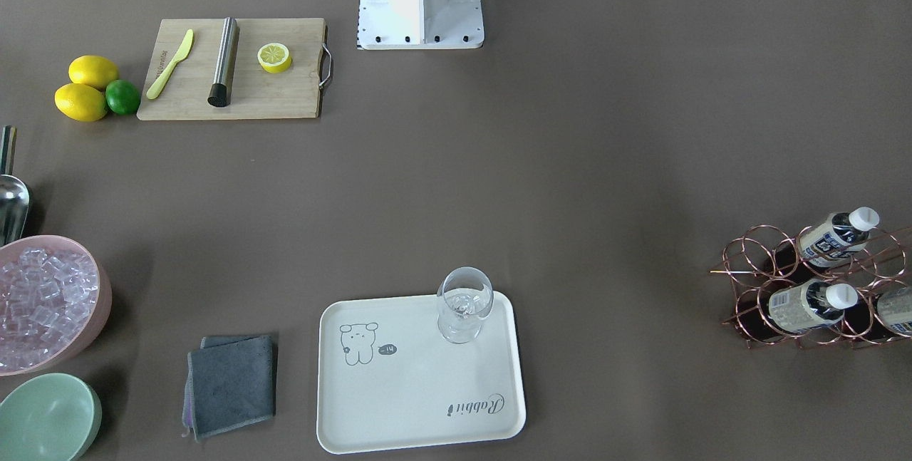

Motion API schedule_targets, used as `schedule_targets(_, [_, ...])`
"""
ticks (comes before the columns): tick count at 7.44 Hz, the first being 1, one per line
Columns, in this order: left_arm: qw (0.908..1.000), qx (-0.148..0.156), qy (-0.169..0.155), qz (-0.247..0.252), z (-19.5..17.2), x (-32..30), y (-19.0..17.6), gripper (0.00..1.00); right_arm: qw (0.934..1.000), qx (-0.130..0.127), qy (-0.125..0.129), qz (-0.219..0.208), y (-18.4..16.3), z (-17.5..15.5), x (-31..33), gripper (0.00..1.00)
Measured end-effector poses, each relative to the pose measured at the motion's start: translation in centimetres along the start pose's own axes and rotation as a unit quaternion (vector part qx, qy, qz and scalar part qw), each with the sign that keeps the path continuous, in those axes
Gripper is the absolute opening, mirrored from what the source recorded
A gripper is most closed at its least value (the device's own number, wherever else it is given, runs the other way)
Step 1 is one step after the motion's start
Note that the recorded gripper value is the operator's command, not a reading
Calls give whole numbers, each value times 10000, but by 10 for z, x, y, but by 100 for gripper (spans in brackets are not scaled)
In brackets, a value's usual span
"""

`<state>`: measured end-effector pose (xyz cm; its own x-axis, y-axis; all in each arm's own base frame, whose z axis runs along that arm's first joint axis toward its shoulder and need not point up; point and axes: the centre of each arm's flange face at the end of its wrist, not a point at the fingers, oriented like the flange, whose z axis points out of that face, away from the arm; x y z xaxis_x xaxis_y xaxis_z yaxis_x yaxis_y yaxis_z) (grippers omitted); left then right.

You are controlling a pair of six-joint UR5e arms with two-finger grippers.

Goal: Take tea from basket to plate

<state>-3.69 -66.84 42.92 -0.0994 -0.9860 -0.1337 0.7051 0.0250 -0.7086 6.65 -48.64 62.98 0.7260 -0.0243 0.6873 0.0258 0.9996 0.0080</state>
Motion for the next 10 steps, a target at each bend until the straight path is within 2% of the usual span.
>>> schedule_targets(3, [9986,-17,-131,-516,18,4,9,98,10000,-16,-1,4,0,2,0,100])
schedule_targets(5, [9980,-32,-190,-609,29,2,23,97,10000,-22,-1,7,0,2,1,100])
schedule_targets(6, [9980,-44,-212,-587,35,1,31,79,10000,-23,-1,6,0,2,1,100])
schedule_targets(7, [9981,-56,-218,-575,43,-2,34,57,10000,-27,-1,1,0,3,0,100])
schedule_targets(8, [9982,-71,-200,-558,48,-5,33,51,10000,-27,-1,5,0,3,1,100])
schedule_targets(10, [9984,-89,-176,-539,51,-9,31,51,10000,-31,0,-1,0,3,0,100])
